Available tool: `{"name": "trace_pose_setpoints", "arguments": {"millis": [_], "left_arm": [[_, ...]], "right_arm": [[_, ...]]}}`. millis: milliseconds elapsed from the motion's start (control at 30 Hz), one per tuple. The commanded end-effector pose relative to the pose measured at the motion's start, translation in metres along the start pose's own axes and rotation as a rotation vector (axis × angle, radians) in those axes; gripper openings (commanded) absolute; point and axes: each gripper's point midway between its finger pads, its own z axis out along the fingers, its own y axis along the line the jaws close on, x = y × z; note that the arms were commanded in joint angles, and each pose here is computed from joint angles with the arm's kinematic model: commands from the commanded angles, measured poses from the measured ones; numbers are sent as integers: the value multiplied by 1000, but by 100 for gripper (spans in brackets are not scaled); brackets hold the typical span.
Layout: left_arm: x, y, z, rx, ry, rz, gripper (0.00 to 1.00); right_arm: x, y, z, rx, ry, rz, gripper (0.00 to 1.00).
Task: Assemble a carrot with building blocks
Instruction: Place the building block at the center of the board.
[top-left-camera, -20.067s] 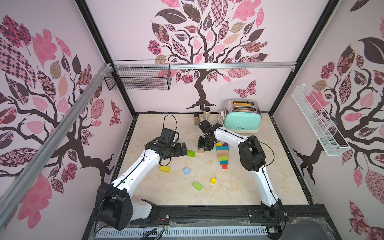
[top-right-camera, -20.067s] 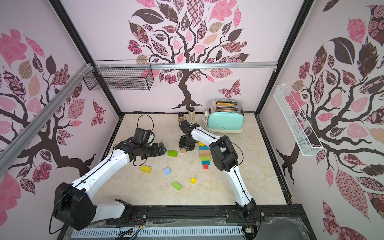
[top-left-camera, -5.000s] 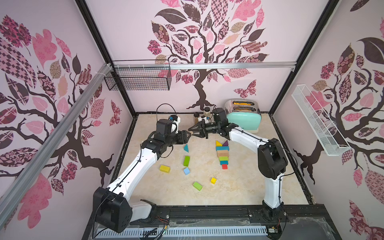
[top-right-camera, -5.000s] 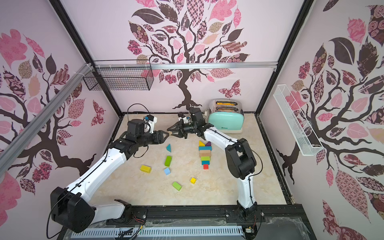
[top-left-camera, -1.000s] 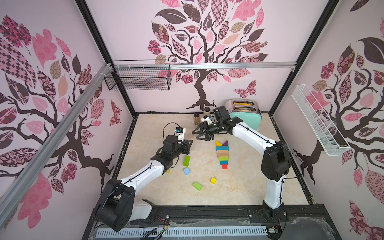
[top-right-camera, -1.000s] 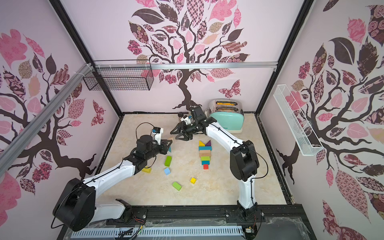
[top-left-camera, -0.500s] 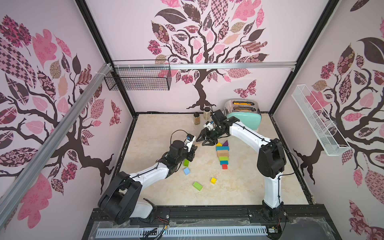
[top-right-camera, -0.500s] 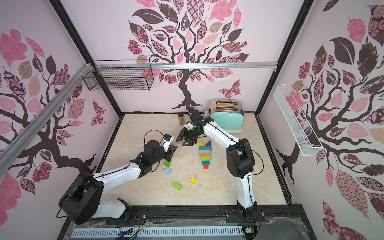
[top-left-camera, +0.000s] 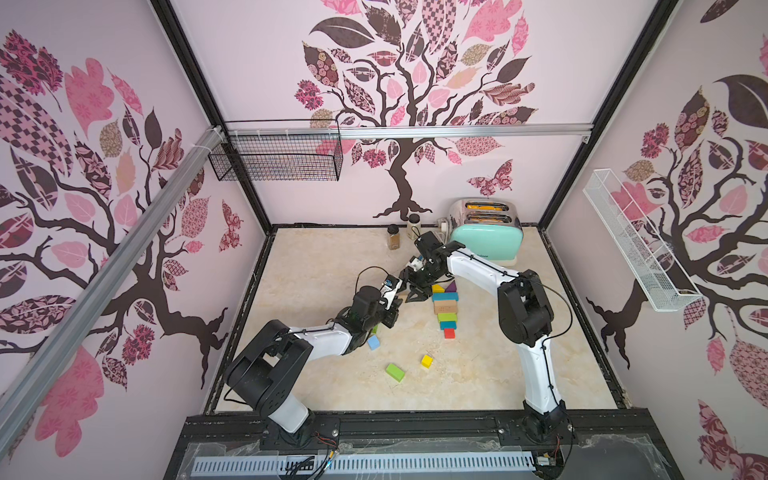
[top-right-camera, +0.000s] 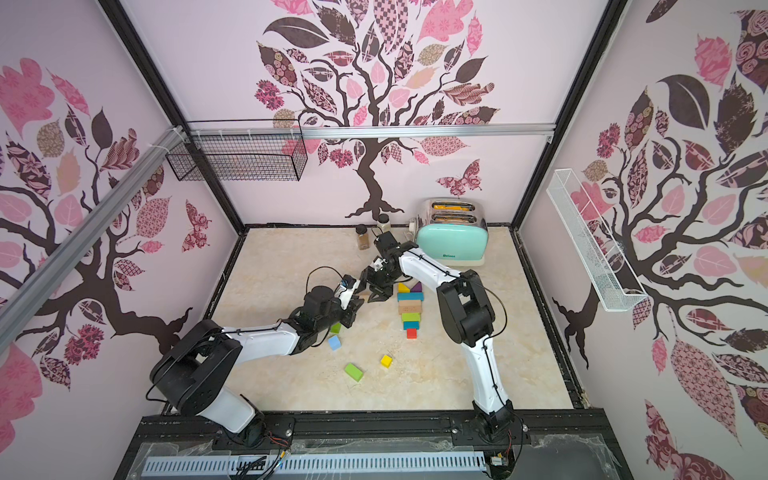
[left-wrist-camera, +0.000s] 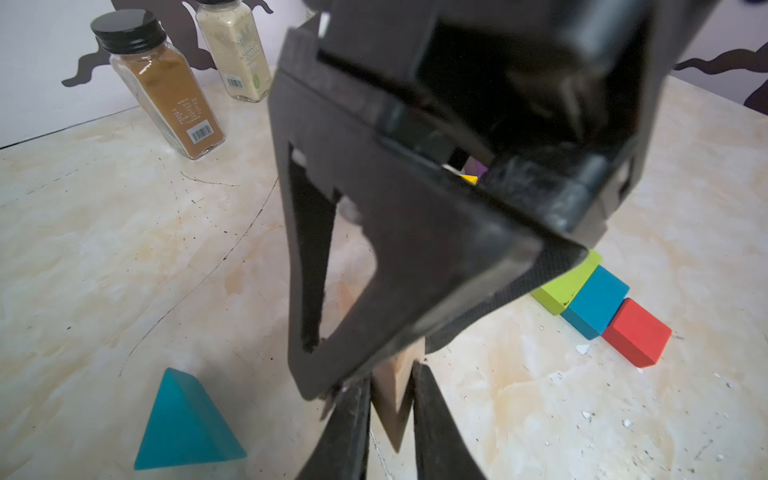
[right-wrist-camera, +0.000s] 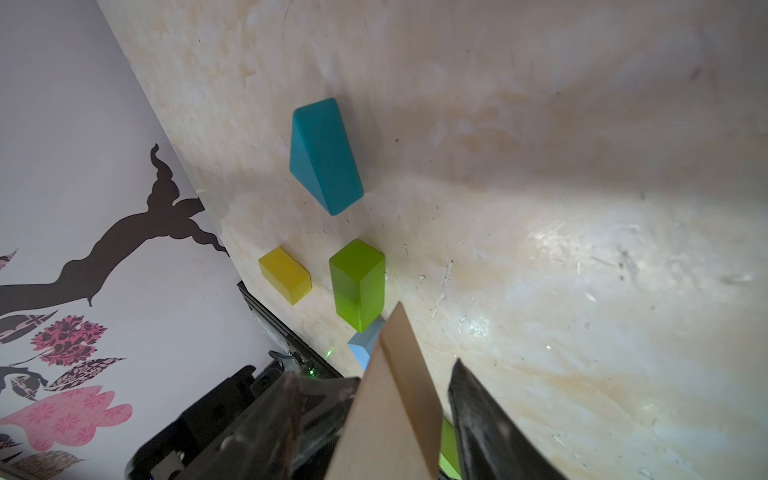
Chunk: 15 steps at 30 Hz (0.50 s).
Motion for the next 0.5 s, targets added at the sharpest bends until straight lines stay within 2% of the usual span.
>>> {"name": "trace_pose_setpoints", "arguments": {"millis": [0,300,467], "left_arm": [[-8,0,4,-13,-41,0,22],[-1,2,10,-28,-27,6,23],[1,3,13,-33,-18,3,27]], "right_arm": [[-7,6,-7,-2,-24,-18,54],[-4,3,-10,23,-24,-34,38],[-4,1,-10,29,-23,-37,21]]}}
